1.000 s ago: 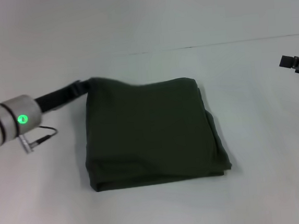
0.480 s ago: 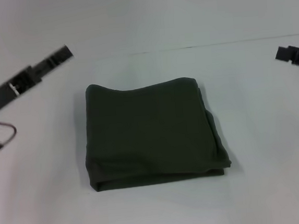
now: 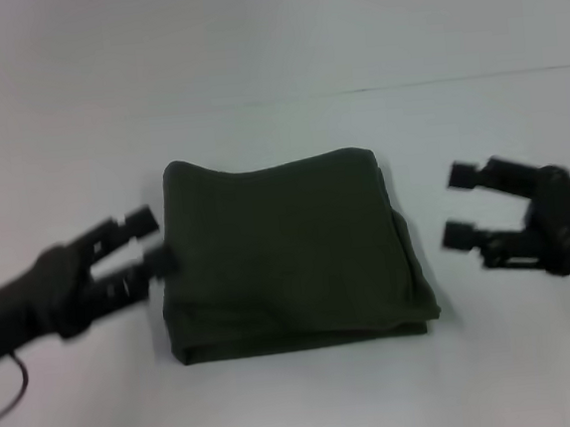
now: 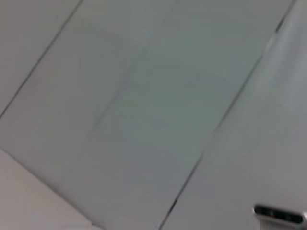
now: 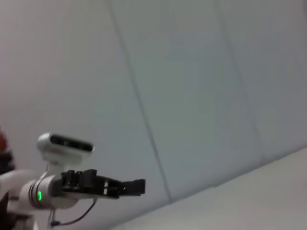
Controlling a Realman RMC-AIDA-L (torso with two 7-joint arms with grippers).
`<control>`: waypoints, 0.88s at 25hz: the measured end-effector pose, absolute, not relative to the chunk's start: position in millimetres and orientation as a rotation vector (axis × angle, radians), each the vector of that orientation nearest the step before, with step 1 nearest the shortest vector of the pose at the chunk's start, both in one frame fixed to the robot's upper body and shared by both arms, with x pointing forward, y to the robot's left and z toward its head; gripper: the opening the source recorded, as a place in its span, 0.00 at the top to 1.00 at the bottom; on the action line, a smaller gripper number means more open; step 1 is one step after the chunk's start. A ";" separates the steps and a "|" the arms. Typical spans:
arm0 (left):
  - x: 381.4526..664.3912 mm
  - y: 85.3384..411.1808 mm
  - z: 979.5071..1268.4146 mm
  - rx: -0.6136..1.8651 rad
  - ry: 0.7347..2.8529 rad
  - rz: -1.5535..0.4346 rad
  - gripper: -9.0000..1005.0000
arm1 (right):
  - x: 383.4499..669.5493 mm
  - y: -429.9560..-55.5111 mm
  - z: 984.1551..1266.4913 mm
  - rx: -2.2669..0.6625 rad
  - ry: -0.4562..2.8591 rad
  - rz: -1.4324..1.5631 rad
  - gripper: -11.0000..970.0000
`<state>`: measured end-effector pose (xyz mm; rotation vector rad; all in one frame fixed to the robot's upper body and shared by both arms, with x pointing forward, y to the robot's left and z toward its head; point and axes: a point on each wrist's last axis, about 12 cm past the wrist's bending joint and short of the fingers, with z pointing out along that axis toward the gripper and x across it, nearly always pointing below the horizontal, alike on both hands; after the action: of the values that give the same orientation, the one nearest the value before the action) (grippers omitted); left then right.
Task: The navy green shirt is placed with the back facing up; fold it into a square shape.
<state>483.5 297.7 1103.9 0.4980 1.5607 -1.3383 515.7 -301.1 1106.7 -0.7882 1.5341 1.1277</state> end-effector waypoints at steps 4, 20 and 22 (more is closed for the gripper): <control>466.7 298.5 1089.1 0.537 1.555 -1.287 0.07 | 523.2 -283.6 1102.4 -0.896 1.586 1.150 0.05; 454.6 263.4 1061.1 0.767 1.681 -1.386 0.07 | 529.9 -249.4 1085.2 -1.095 1.821 1.223 0.06; 454.9 261.5 1059.8 0.772 1.690 -1.392 0.07 | 528.6 -248.6 1083.5 -1.106 1.850 1.235 0.06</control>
<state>454.9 261.5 1059.8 0.7723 1.6904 -1.3925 528.6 -248.6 1083.5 -1.1056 1.8498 1.2349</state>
